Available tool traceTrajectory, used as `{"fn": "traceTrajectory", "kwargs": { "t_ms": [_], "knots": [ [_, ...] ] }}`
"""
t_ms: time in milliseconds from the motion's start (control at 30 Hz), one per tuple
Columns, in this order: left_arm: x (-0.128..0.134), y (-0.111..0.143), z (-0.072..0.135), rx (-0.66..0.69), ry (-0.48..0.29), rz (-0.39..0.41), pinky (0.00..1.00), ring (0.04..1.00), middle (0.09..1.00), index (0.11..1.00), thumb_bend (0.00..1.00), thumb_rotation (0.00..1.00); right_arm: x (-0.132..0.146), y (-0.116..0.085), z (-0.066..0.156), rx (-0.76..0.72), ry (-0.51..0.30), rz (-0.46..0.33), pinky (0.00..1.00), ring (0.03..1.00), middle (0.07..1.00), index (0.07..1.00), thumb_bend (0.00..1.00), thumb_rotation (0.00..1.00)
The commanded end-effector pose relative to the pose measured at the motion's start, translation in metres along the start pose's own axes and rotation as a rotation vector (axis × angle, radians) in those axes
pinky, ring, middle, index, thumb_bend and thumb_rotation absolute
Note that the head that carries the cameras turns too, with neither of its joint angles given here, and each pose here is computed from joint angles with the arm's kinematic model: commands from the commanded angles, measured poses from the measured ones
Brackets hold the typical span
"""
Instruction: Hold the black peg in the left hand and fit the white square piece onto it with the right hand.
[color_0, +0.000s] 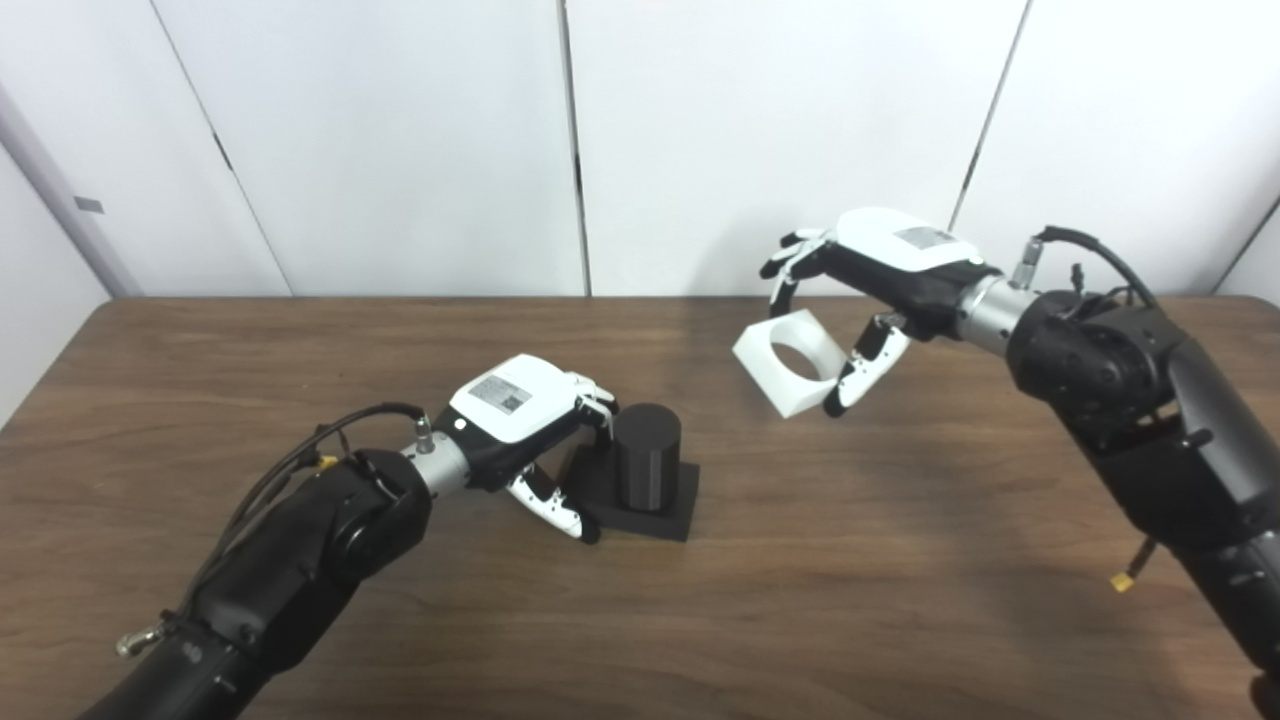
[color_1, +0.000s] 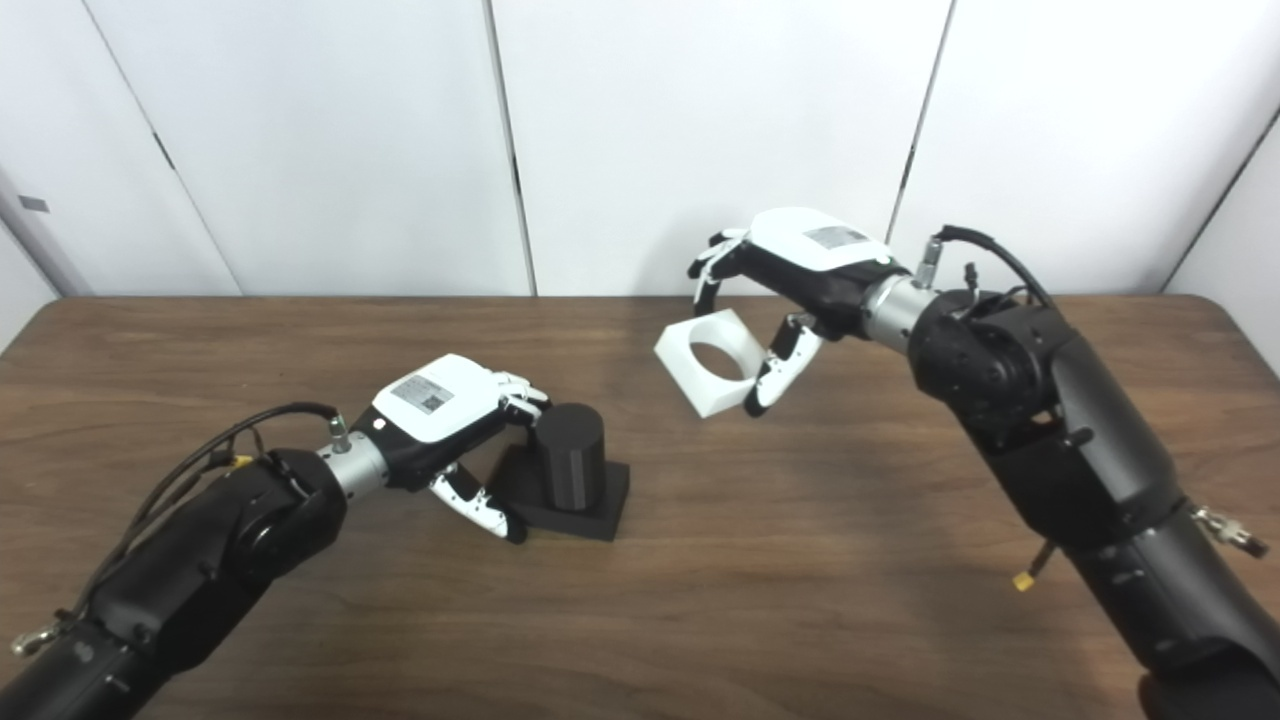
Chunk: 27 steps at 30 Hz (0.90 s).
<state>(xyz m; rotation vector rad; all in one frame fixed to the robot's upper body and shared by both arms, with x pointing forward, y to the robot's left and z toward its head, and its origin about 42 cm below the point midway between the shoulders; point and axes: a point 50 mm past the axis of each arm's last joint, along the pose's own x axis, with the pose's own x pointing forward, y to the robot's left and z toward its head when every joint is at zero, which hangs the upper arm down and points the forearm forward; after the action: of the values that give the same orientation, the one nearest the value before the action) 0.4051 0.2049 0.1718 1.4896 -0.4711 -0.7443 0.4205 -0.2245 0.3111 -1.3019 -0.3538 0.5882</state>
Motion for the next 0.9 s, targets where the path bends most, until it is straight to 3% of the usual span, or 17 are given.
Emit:
{"fn": "traceTrajectory", "kwargs": {
  "t_ms": [0, 867],
  "knots": [
    [0.004, -0.026, 0.012, 0.019, -0.012, -0.111, 0.78, 0.851, 0.827, 0.491, 0.52, 0.07, 0.005, -0.035, 0.018, -0.064, -0.083, -0.085, 0.84, 0.934, 0.833, 0.479, 0.52, 0.13],
    [0.015, -0.023, 0.023, 0.033, -0.004, -0.116, 0.77, 0.851, 0.831, 0.491, 0.52, 0.08, 0.039, -0.007, 0.061, -0.037, -0.222, -0.029, 0.83, 0.915, 0.826, 0.478, 0.52, 0.13]
  ]
}}
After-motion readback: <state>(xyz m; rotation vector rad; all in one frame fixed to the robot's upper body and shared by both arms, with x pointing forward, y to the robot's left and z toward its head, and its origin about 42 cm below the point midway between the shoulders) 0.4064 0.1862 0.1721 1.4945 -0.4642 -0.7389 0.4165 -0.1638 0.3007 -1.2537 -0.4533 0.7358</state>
